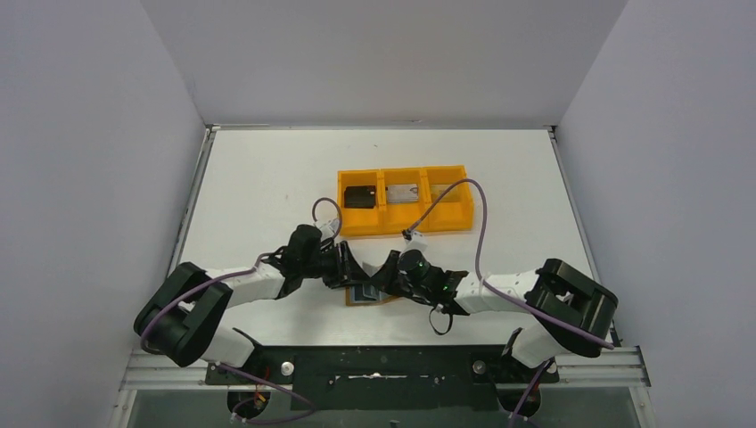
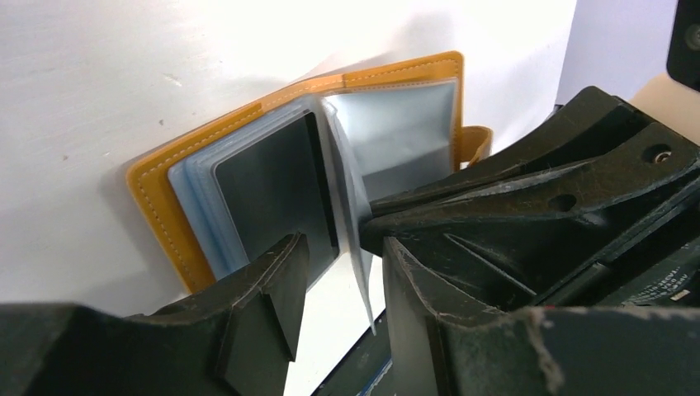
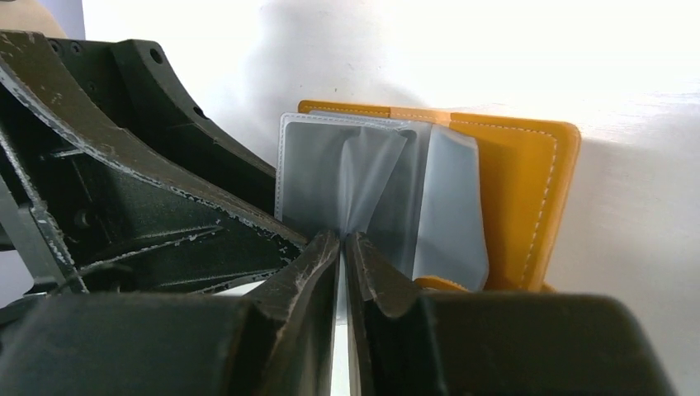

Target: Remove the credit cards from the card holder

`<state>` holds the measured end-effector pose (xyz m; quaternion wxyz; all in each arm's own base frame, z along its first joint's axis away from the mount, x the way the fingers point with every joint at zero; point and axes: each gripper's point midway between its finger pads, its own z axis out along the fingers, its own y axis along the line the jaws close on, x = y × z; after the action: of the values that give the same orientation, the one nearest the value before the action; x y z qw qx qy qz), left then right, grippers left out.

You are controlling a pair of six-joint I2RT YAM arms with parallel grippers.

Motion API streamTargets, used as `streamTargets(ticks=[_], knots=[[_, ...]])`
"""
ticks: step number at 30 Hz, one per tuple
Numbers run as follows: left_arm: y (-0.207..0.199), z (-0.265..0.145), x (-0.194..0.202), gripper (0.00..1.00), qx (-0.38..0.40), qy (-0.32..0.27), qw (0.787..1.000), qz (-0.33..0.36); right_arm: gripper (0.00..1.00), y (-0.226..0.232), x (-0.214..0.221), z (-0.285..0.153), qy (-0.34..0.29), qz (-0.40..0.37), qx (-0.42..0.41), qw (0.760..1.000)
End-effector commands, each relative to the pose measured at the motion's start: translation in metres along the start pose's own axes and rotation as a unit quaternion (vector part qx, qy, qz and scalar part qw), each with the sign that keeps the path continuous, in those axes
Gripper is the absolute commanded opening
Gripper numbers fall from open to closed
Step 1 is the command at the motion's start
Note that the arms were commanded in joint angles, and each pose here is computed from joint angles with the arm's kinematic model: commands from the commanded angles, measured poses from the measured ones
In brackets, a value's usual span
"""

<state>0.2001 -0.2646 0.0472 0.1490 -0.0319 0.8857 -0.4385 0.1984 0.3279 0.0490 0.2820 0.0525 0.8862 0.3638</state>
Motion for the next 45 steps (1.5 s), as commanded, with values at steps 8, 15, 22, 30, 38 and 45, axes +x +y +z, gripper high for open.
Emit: streamTargets(ticks=[8, 15, 22, 30, 38, 45], knots=[[-0.045, 0.011, -0.015, 0.34, 0.075, -0.002, 0.996, 0.044, 0.27, -0.01, -0.039, -0.034, -0.071, -0.005, 0.059, 0.996], [-0.064, 0.023, -0.015, 0.34, 0.088, 0.009, 0.994, 0.06, 0.3, -0.018, -0.065, -0.072, -0.127, -0.014, 0.09, 0.988], [-0.066, 0.043, -0.001, 0.35, 0.079, 0.041, 0.994, 0.068, 0.35, -0.014, -0.083, -0.096, -0.173, -0.002, 0.069, 0.982], [-0.053, 0.017, -0.016, 0.36, 0.005, -0.01, 0.996, 0.091, 0.3, -0.002, -0.079, -0.086, -0.154, -0.008, 0.048, 0.987], [-0.025, -0.02, -0.043, 0.38, -0.06, -0.084, 0.992, 0.067, 0.21, 0.019, -0.069, -0.062, -0.111, -0.03, 0.025, 0.993], [-0.026, -0.037, -0.049, 0.41, -0.041, -0.104, 0.992, 0.063, 0.21, 0.02, -0.053, -0.039, -0.058, -0.071, 0.042, 0.995]])
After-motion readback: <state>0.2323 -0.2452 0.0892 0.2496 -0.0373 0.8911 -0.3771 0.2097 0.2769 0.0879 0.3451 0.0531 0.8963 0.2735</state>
